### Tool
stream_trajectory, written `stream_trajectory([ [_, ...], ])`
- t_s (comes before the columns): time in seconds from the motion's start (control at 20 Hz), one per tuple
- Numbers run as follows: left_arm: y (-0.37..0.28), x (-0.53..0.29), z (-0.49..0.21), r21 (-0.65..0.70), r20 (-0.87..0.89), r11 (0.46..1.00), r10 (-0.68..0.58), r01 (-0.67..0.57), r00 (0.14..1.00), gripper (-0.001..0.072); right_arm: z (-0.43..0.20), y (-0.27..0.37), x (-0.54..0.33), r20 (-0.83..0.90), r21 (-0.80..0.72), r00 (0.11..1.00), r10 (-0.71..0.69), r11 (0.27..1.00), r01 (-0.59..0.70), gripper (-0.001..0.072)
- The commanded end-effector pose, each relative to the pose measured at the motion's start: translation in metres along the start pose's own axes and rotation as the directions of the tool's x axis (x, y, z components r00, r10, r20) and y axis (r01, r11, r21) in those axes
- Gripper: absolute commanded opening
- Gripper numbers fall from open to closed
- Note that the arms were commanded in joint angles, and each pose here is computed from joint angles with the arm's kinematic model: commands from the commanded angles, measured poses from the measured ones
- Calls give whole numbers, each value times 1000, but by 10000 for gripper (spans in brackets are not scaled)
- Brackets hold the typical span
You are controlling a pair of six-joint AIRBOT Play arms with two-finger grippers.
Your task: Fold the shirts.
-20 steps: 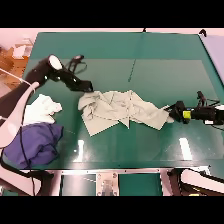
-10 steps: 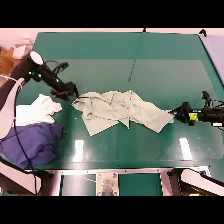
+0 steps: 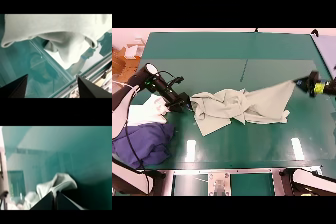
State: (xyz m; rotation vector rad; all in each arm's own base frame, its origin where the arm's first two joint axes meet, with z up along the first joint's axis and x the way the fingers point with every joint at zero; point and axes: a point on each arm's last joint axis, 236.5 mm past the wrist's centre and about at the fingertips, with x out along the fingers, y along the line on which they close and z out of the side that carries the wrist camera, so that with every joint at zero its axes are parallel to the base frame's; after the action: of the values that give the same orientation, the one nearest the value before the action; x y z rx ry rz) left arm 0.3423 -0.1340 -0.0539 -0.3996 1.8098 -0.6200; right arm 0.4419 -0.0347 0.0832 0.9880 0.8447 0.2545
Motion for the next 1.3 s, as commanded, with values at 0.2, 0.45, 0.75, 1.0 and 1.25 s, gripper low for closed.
stream_trajectory([
  [0.2,-18,0,2,1,9,997,-81,81,997,679,77,-80,101,6,121,998,-59,991,58,18],
  [0.45,-17,1,5,1,22,997,-79,79,997,679,82,-81,47,-30,90,999,-44,995,46,299],
  [0.75,3,8,55,-30,208,998,52,-46,977,678,35,-118,-68,-16,98,965,-262,960,263,262],
  [1.0,-18,51,37,52,66,998,44,-48,997,677,-53,-148,-92,14,274,947,-320,912,304,313],
  [1.25,-20,56,22,97,4,993,71,-72,997,106,-114,-162,-81,-42,383,946,-321,869,312,431],
])
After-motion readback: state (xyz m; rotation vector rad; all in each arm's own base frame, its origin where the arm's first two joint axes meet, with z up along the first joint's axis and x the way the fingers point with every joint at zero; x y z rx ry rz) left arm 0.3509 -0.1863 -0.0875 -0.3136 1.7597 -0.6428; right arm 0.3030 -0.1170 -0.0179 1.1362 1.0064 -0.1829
